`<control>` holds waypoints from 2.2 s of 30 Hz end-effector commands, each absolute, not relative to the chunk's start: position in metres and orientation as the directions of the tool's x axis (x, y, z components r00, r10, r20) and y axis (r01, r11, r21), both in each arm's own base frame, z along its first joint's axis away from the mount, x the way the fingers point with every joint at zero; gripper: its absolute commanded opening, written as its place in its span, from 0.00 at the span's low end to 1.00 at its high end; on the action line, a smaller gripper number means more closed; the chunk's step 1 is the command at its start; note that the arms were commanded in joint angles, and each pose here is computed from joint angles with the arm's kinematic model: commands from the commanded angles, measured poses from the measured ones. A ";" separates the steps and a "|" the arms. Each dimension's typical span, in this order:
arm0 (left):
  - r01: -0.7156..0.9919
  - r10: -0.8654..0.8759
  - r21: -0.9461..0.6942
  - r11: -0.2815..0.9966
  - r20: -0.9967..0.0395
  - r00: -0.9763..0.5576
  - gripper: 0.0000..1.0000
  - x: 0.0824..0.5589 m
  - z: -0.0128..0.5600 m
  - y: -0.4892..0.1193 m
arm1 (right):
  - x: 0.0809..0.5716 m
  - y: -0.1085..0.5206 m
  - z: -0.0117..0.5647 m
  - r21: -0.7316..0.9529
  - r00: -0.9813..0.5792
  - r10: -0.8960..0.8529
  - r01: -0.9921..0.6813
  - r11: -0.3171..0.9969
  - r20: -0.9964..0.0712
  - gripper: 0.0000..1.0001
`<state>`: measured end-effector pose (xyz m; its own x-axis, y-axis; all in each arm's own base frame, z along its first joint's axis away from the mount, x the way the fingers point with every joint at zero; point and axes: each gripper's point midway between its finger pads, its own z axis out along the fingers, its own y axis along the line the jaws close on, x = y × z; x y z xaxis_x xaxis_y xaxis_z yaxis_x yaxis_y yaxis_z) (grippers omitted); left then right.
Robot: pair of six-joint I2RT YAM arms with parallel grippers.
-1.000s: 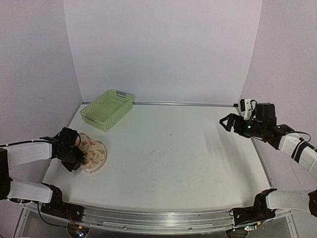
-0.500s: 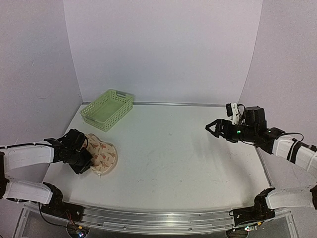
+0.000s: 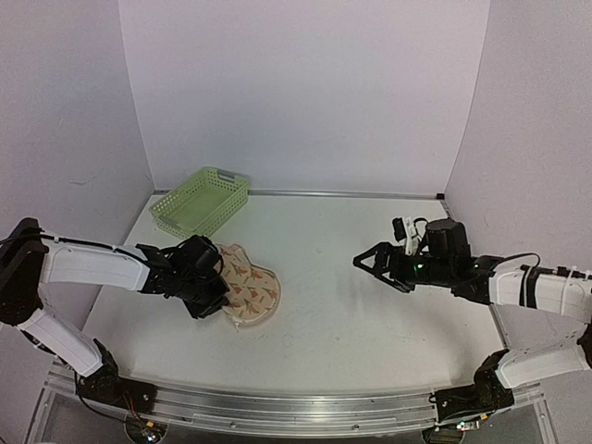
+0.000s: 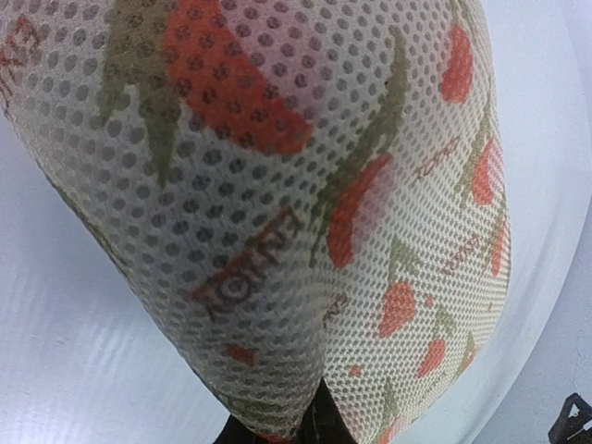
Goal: Unzip the laundry bag and remove the bra
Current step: Move the laundry bag to the center of the board, then pass from the left arm to the right
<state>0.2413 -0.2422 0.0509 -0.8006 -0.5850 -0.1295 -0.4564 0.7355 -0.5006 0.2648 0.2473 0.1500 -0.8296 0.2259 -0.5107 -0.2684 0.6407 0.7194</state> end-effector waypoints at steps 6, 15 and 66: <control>-0.319 -0.527 -0.677 0.663 -0.119 -0.842 0.00 0.262 0.093 -0.331 | 0.259 0.275 0.148 0.847 -0.851 0.362 -0.163 0.506 -0.380 0.98; -0.258 -0.500 -0.801 0.540 -0.058 -0.864 0.00 0.272 0.114 -0.379 | 0.255 0.289 0.133 0.903 -0.867 0.434 -0.042 0.427 -0.246 0.95; -0.036 -0.394 -0.833 0.552 -0.222 -0.892 0.68 0.263 0.150 -0.390 | 0.262 0.354 0.170 0.949 -0.906 0.344 -0.155 0.273 -0.247 0.00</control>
<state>0.2599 -0.3992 0.1193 -0.9112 -0.3987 -0.1039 -0.1549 0.5651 -0.8103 0.2614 0.3339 0.0917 -0.9117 0.3870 -0.1381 0.0438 0.4257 0.9038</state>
